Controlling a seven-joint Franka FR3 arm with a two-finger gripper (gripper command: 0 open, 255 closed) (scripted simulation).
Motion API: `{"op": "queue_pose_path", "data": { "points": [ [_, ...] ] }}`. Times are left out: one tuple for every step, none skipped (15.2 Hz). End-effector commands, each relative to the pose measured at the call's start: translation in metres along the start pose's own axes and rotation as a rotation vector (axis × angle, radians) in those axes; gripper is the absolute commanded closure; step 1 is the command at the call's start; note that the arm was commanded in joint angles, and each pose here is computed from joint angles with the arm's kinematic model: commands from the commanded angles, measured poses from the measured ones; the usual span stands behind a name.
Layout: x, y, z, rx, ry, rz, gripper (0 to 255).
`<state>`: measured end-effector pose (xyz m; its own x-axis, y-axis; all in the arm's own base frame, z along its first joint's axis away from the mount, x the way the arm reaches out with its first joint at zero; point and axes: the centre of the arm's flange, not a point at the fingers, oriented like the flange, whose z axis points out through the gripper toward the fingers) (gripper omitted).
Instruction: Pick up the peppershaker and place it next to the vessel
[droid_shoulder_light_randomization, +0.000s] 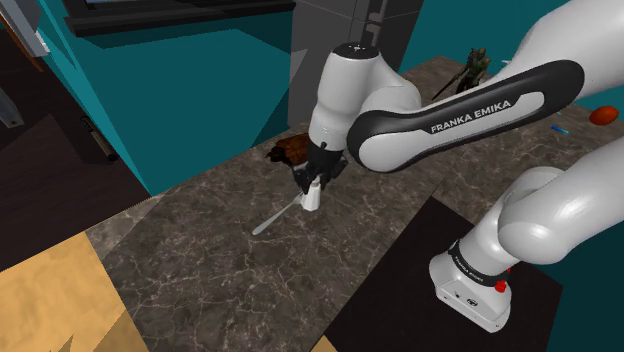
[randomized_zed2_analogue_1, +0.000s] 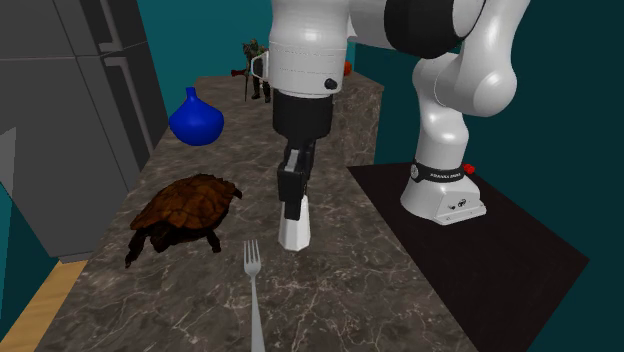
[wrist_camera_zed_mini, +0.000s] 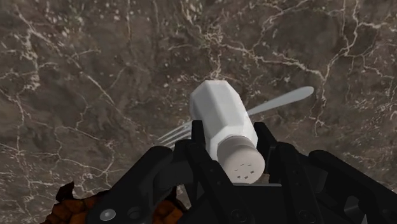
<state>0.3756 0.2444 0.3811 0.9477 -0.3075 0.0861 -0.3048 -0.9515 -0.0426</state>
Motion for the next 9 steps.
{"op": "queue_pose_path", "data": {
  "points": [
    [0.001, 0.0, -0.01, 0.0, 0.0, 0.0, 255],
    [0.001, -0.001, -0.016, 0.0, 0.0, 0.0, 255],
    [0.002, -0.001, -0.021, 0.0, 0.0, 0.0, 255],
    [0.002, -0.001, -0.026, 0.0, 0.0, 0.0, 255],
    [0.003, -0.001, -0.031, 0.0, 0.0, 0.0, 255],
    [0.003, -0.002, -0.037, 0.0, 0.0, 0.0, 255],
    [0.003, -0.002, -0.042, 0.0, 0.0, 0.0, 255],
    [0.004, -0.002, -0.047, 0.0, 0.0, 0.0, 255],
    [0.004, -0.002, -0.052, 0.0, 0.0, 0.0, 255]
  ]
}}
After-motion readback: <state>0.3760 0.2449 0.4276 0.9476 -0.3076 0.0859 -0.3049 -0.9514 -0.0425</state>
